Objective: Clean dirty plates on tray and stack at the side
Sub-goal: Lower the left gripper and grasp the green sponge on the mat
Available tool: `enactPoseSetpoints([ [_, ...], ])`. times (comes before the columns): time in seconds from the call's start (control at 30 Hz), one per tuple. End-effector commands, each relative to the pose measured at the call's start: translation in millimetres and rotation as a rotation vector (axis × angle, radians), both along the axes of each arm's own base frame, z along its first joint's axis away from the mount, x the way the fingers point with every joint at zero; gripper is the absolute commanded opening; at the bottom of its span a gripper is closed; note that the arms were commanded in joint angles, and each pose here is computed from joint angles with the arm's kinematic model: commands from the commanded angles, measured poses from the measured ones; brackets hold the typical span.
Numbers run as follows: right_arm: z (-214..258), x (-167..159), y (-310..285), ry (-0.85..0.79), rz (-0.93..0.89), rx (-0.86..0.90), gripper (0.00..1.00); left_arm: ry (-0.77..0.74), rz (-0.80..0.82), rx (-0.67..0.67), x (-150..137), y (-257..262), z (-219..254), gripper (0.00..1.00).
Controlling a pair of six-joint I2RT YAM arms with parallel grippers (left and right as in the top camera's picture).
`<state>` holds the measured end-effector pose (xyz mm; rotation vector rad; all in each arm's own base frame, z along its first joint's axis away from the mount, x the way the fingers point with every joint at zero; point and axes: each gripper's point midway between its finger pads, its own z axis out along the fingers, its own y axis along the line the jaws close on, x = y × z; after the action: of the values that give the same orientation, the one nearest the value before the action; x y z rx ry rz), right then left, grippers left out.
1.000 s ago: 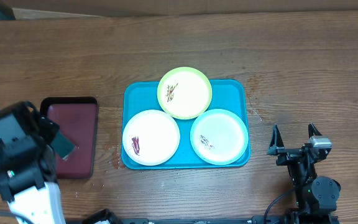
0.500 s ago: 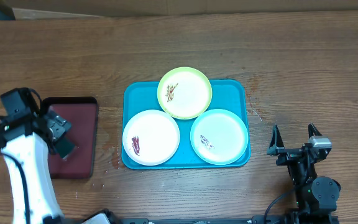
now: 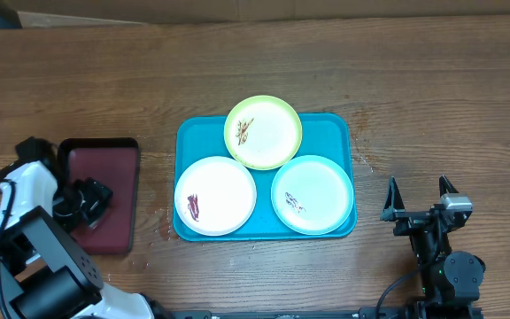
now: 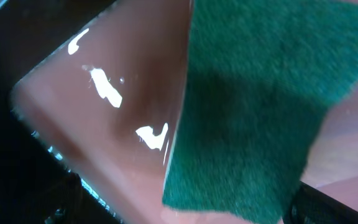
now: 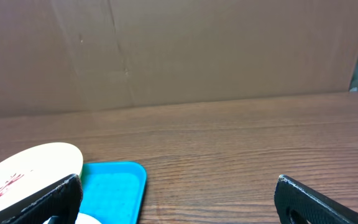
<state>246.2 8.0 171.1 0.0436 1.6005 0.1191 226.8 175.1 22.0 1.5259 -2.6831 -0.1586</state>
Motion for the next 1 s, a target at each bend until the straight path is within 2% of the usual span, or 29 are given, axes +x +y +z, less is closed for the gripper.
enactPoseSetpoints([
  [0.0,-1.4,0.2,-3.0,-0.005,-0.015,-0.003,1.00,-0.122,-0.068,-0.154,16.5,-6.1,-6.8,1.00],
  [0.13,-1.4,0.2,-3.0,-0.005,-0.015,-0.003,1.00,-0.191,-0.133,-0.253,26.9,-15.7,-15.5,1.00],
  [0.23,-1.4,0.2,-3.0,-0.005,-0.015,-0.003,1.00,-0.188,-0.147,-0.269,28.6,-17.4,-23.3,0.99],
  [0.3,-1.4,0.2,-3.0,-0.005,-0.015,-0.003,1.00,-0.182,-0.147,-0.265,29.3,-15.5,-28.7,0.93],
  [0.37,-1.4,0.2,-3.0,-0.005,-0.015,-0.003,1.00,-0.176,-0.149,-0.244,29.2,-11.3,-29.7,0.80],
  [0.4,-1.4,0.2,-3.0,-0.005,-0.015,-0.003,1.00,-0.173,-0.150,-0.233,29.2,-9.1,-30.0,0.71],
  [0.5,-1.4,0.2,-3.0,-0.005,-0.015,-0.003,1.00,-0.160,-0.150,-0.216,27.4,-6.1,-30.7,0.55],
  [0.53,-1.4,0.2,-3.0,-0.005,-0.015,-0.003,1.00,-0.159,-0.151,-0.212,27.3,-5.3,-30.8,0.39],
  [0.57,-1.4,0.2,-3.0,-0.005,-0.015,-0.003,1.00,-0.159,-0.151,-0.212,27.4,-5.2,-30.8,0.32],
  [0.6,-1.4,0.2,-3.0,-0.005,-0.015,-0.003,1.00,-0.159,-0.151,-0.211,27.5,-5.0,-30.9,0.21],
  [0.63,-1.4,0.2,-3.0,-0.005,-0.015,-0.003,1.00,-0.161,-0.152,-0.209,27.9,-4.7,-30.9,0.04],
  [0.77,-1.4,0.2,-3.0,-0.005,-0.015,-0.003,1.00,-0.162,-0.151,-0.209,28.0,-4.7,-30.9,0.07],
  [0.8,-1.4,0.2,-3.0,-0.005,-0.015,-0.003,1.00,-0.161,-0.151,-0.210,27.8,-4.9,-30.9,0.22],
  [0.83,-1.4,0.2,-3.0,-0.005,-0.015,-0.003,1.00,-0.159,-0.150,-0.212,27.3,-5.4,-30.8,0.49],
  [0.87,-1.4,0.2,-3.0,-0.005,-0.015,-0.003,1.00,-0.156,-0.145,-0.215,26.6,-5.9,-30.8,0.82],
  [0.93,-1.4,0.2,-3.0,-0.005,-0.015,-0.003,1.00,-0.161,-0.137,-0.232,26.7,-9.3,-30.1,0.97],
  [0.97,-1.4,0.2,-3.0,-0.005,-0.015,-0.003,1.00,-0.163,-0.135,-0.245,26.5,-11.9,-29.8,1.00],
])
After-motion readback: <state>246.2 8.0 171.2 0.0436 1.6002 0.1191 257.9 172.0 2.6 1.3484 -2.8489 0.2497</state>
